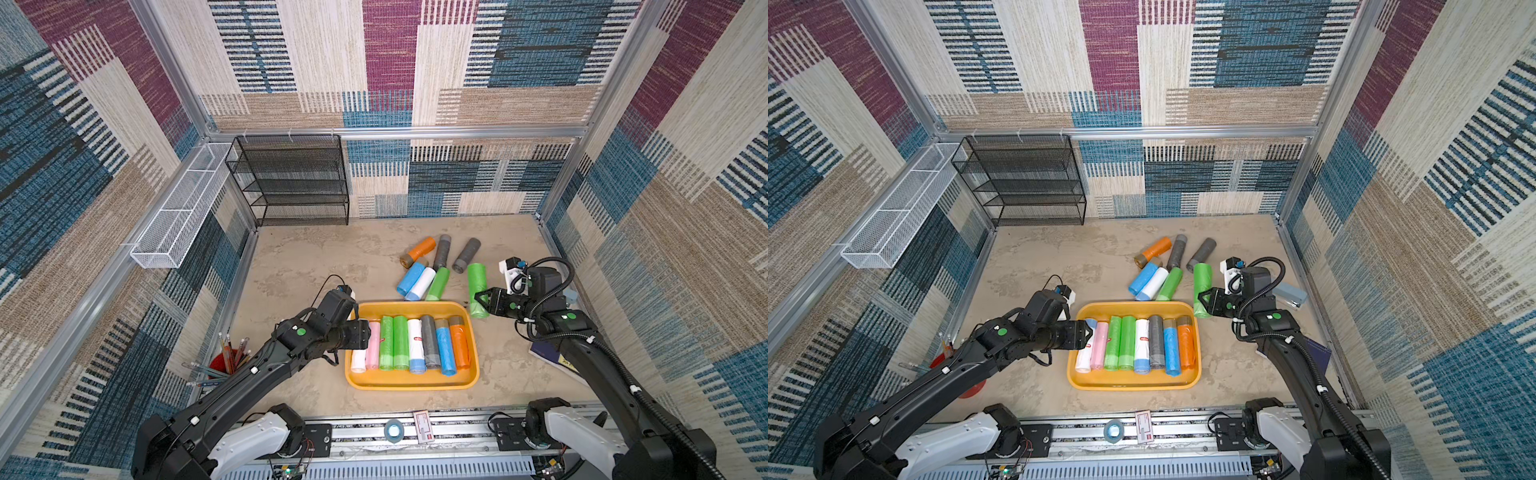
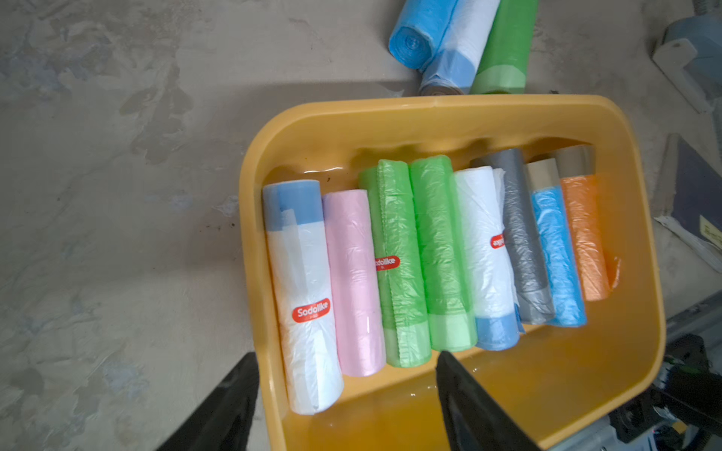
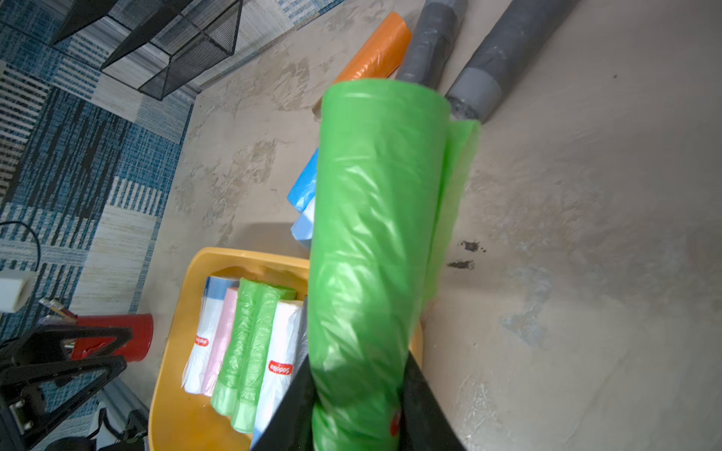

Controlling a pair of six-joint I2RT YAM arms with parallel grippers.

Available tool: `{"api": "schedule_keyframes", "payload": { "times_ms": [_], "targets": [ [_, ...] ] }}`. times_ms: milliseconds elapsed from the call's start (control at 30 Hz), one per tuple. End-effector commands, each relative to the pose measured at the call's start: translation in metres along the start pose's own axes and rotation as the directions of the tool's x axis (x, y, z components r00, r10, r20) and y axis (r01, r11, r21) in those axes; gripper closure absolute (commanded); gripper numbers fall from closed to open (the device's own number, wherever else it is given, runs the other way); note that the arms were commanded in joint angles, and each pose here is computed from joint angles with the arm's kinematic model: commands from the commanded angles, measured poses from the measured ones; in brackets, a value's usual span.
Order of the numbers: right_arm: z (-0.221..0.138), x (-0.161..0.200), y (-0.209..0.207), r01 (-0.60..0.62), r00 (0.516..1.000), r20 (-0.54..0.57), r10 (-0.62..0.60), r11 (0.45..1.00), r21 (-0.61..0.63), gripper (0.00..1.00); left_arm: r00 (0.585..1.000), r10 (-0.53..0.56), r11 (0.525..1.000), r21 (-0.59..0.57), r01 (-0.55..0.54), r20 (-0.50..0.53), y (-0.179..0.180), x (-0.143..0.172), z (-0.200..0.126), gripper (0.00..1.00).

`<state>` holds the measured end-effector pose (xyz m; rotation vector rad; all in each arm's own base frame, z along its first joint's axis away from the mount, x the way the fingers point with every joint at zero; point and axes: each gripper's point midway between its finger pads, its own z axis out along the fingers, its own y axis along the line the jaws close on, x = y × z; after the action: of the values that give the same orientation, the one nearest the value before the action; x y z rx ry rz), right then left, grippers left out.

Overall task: Put the roll of trash bags into the storage box
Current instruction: Place the roll of trash bags in the storage box.

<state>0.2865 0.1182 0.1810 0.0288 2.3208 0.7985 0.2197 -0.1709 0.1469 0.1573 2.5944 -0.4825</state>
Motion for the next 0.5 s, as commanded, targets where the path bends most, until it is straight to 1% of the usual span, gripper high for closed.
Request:
{"api": "schedule_keyframes", "payload": {
  "times_ms": [0, 233, 300, 467],
  "targets": [
    [-0.001, 0.012, 0.016, -0.02, 0.999, -0.032, 0.019, 0.998, -0.052, 0.68, 0.997, 0.07, 0.991, 0.113, -0.069, -0.007, -0.018, 0.005, -0.005, 0.24],
    [0.004, 0.039, 0.04, -0.072, 0.995, -0.08, 0.062, 0.989, -0.127, 0.68, 0.992, 0.115, 0.971, 0.217, -0.1, -0.057, -0.026, 0.032, -0.018, 0.2],
    [0.006, 0.049, 0.041, -0.087, 0.992, -0.098, 0.075, 0.988, -0.128, 0.68, 0.993, 0.111, 0.961, 0.26, -0.097, -0.036, -0.032, 0.031, -0.024, 0.19],
    [0.01, 0.069, 0.044, -0.108, 0.986, -0.139, 0.092, 0.987, -0.115, 0.68, 0.994, 0.097, 0.939, 0.336, -0.078, -0.04, -0.043, 0.038, -0.043, 0.17]
  ]
}}
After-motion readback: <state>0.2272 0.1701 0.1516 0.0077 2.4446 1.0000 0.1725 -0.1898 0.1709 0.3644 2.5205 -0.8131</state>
